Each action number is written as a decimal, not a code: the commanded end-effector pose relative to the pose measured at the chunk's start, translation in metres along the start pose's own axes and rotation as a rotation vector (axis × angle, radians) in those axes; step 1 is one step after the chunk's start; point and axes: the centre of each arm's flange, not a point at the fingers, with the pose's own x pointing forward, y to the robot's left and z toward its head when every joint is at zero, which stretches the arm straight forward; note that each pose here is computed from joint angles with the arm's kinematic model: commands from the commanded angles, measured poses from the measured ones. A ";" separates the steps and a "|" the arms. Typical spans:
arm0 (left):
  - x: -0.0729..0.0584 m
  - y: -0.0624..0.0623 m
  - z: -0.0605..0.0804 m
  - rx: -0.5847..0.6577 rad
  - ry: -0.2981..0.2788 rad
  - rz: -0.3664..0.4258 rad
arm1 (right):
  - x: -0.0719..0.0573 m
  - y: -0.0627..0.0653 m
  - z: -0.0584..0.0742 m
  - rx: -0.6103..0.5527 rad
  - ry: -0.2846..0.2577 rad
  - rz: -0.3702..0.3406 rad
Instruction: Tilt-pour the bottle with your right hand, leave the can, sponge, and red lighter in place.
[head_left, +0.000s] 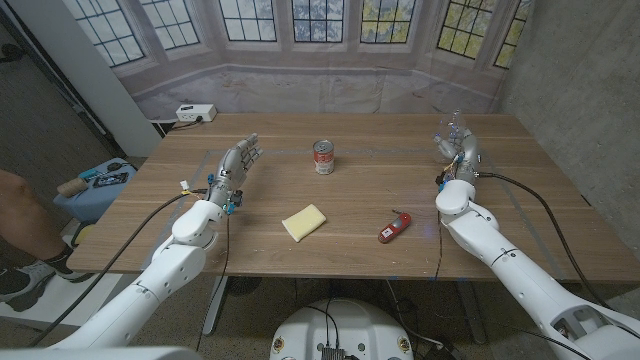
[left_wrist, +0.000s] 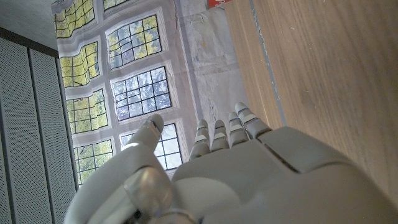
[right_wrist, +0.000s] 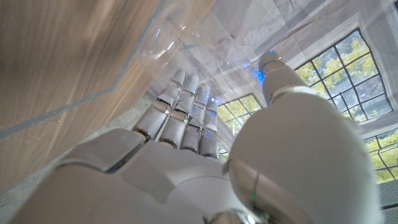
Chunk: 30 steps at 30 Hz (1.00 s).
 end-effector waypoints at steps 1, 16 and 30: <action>-0.002 -0.001 -0.001 0.002 0.003 0.001 | 0.003 0.006 -0.016 -0.016 0.021 -0.014; -0.010 0.004 -0.001 0.005 0.005 0.014 | 0.003 0.006 -0.032 -0.025 0.024 -0.057; -0.011 0.003 0.001 0.008 0.000 0.011 | 0.004 0.008 -0.045 -0.031 0.024 -0.068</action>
